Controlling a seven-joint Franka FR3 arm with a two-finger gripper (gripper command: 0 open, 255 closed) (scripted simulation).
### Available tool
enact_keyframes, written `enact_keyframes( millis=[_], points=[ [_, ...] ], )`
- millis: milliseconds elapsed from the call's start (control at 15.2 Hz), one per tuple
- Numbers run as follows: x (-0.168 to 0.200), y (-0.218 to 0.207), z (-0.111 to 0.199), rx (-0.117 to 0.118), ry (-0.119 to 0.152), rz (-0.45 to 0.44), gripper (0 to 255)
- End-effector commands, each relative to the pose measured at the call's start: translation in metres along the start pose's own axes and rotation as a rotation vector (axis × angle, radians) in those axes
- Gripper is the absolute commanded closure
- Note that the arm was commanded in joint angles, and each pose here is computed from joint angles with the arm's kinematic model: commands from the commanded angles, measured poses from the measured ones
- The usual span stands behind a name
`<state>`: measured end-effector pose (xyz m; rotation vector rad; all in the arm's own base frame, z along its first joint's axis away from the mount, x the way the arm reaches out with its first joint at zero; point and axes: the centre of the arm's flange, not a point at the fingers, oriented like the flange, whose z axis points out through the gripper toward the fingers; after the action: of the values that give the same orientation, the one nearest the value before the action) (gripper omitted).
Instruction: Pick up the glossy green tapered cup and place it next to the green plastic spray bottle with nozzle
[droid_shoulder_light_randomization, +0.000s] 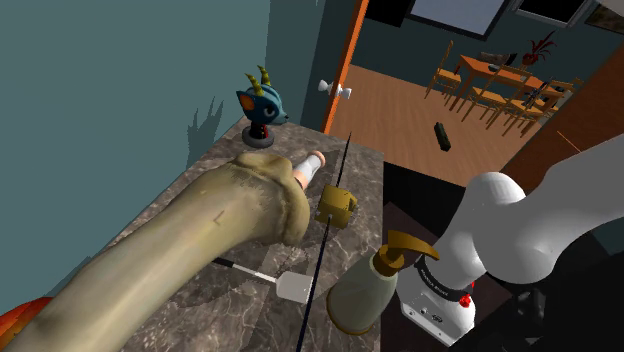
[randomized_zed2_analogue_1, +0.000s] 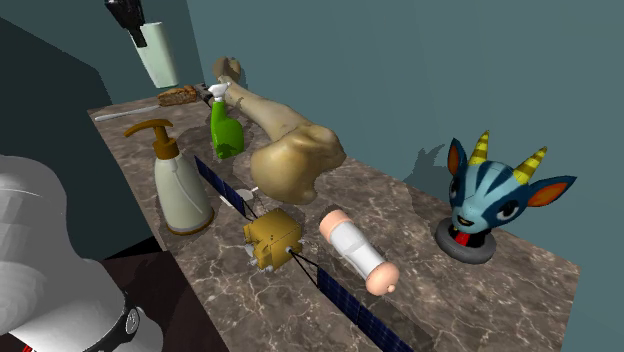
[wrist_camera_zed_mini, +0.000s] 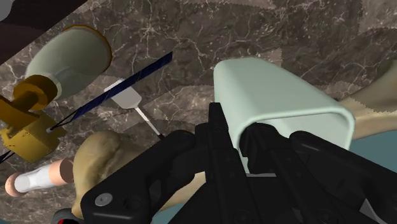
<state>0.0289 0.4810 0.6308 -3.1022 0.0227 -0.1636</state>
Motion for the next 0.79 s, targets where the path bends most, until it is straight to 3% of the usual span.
enact_keyframes(
  millis=[0,726],
  points=[
    [-0.002,0.001,0.01,0.001,0.0,0.0,255],
    [-0.008,0.003,0.068,0.001,0.0,0.0,255]
  ],
)
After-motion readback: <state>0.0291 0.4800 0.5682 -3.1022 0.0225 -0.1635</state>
